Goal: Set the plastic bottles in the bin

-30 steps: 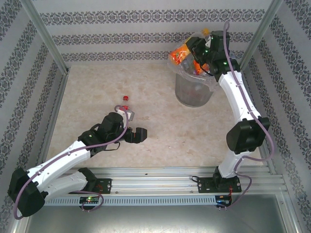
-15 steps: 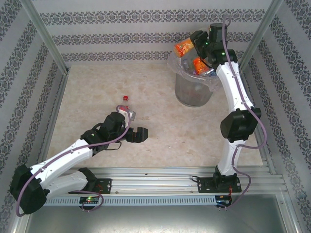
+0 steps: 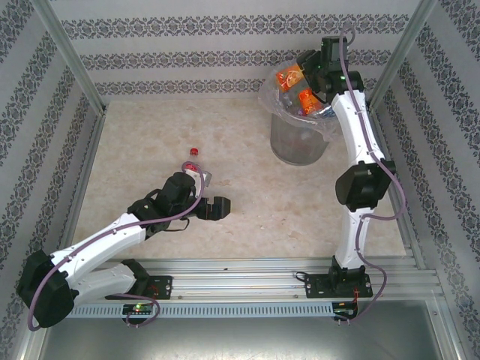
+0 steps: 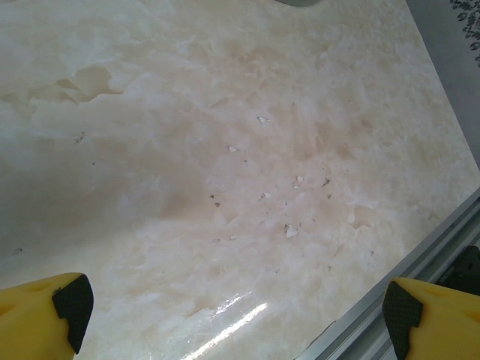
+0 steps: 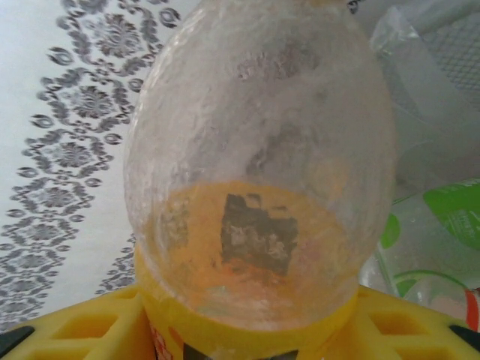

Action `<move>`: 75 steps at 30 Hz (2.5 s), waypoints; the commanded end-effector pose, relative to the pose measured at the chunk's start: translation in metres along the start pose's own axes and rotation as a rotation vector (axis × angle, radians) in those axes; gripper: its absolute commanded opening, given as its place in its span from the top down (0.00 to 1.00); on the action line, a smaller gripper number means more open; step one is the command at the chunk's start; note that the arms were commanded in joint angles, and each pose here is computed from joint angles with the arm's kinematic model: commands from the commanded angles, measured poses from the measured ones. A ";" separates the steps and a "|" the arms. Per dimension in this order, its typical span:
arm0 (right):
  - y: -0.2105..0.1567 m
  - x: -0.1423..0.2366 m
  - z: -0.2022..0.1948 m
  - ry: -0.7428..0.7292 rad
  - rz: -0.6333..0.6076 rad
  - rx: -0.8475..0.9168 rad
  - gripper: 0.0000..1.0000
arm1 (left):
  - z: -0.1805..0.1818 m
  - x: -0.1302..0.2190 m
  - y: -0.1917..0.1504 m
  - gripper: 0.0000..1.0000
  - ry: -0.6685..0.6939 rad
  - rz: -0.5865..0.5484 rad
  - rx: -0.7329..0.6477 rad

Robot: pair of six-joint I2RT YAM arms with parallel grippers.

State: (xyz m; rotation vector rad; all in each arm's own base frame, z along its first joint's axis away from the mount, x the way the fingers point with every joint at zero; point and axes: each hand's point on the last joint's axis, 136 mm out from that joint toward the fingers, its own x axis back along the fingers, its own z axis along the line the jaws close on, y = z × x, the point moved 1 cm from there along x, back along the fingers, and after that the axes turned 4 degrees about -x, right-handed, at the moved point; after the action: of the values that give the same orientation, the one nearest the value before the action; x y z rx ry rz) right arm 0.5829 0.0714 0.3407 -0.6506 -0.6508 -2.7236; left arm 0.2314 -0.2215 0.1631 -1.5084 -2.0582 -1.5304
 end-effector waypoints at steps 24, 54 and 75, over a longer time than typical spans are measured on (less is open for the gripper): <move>0.022 0.049 0.033 0.058 -0.084 0.098 0.22 | 0.009 0.029 0.021 0.00 0.085 -0.060 -0.022; -0.191 0.228 -0.044 0.318 0.414 0.665 0.10 | 0.136 -0.010 0.027 0.06 0.419 0.150 0.200; -0.236 0.261 -0.151 0.251 0.587 0.544 0.07 | 0.163 -0.035 -0.012 0.30 0.491 0.294 0.274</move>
State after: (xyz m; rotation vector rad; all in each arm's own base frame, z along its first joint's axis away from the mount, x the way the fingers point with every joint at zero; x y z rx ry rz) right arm 0.2194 0.1590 0.2617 -0.3016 -0.9472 -1.9218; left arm 0.3029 -0.1195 0.0574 -1.1553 -1.6073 -1.2881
